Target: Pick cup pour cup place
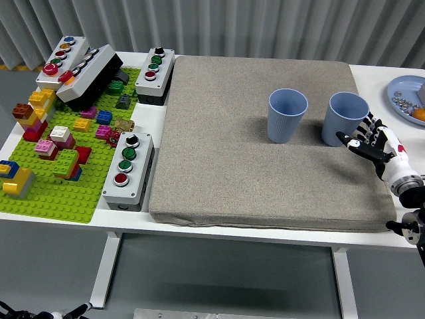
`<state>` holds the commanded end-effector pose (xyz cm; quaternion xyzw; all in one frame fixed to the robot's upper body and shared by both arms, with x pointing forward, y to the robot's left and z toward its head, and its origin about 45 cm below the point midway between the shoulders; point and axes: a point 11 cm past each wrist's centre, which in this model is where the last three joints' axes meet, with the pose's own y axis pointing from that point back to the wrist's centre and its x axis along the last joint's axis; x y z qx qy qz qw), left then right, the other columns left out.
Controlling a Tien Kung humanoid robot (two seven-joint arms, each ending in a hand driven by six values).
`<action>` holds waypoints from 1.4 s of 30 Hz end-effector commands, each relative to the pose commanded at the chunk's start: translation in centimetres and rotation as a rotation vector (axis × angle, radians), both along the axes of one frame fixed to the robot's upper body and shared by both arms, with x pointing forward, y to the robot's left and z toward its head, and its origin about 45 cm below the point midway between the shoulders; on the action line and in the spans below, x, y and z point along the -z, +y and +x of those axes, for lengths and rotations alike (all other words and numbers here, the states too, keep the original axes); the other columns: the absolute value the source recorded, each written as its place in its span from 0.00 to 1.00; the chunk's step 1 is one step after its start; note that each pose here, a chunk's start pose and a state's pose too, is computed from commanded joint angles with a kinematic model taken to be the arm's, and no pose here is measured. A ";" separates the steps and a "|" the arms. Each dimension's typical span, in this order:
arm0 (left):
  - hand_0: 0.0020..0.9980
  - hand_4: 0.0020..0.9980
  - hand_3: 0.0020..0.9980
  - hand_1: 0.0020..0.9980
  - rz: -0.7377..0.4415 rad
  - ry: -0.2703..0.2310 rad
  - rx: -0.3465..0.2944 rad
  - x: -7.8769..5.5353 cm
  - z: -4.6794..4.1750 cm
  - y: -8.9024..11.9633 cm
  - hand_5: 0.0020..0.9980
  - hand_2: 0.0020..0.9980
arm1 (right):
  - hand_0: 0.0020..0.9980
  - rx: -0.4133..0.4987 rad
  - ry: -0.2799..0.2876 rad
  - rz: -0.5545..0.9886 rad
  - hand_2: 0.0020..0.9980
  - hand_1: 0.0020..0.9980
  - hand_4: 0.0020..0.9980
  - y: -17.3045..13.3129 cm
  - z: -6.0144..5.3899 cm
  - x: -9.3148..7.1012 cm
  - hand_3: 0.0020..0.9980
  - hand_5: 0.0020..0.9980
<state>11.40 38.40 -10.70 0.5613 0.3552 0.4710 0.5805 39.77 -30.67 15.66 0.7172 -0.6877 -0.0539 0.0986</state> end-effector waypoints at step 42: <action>0.85 0.60 0.77 0.87 0.003 -0.012 0.007 -0.2 0.80 0.1 1.00 0.88 | 1.00 -0.006 -0.002 0.013 1.00 0.95 0.86 0.8 1.4 -0.5 0.98 0.36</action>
